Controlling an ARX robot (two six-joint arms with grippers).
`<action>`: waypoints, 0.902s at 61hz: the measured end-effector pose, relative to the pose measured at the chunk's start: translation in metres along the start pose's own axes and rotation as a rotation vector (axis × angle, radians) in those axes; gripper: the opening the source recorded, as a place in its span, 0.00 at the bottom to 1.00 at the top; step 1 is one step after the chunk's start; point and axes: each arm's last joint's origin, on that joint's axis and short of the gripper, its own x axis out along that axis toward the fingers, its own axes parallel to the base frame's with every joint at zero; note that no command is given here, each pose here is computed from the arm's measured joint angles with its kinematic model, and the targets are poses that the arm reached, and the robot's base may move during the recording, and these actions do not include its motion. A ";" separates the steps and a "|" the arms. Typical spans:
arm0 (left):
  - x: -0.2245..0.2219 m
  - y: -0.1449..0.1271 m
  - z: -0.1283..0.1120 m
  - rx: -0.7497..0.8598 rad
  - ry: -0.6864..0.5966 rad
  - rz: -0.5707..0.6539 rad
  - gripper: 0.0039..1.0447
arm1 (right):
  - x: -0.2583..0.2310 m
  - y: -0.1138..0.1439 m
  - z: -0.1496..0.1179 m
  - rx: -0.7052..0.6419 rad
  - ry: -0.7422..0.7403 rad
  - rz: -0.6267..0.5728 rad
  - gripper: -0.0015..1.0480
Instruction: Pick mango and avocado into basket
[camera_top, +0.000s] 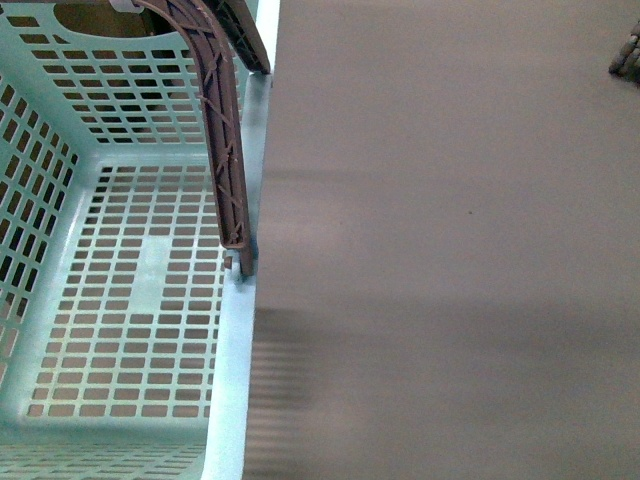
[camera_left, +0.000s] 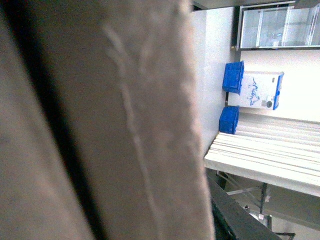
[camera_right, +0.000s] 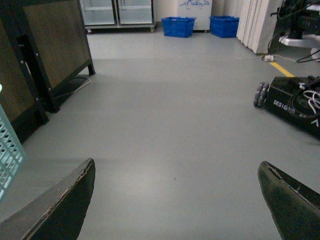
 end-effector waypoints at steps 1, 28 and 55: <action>0.000 0.000 0.000 0.000 0.000 0.000 0.28 | 0.000 0.000 0.000 0.000 0.000 0.000 0.92; 0.000 0.000 0.000 0.000 -0.002 0.000 0.27 | 0.000 0.000 0.000 0.000 0.000 -0.001 0.92; 0.000 0.000 0.000 0.000 -0.002 0.000 0.27 | 0.000 0.000 0.000 0.000 0.000 0.000 0.92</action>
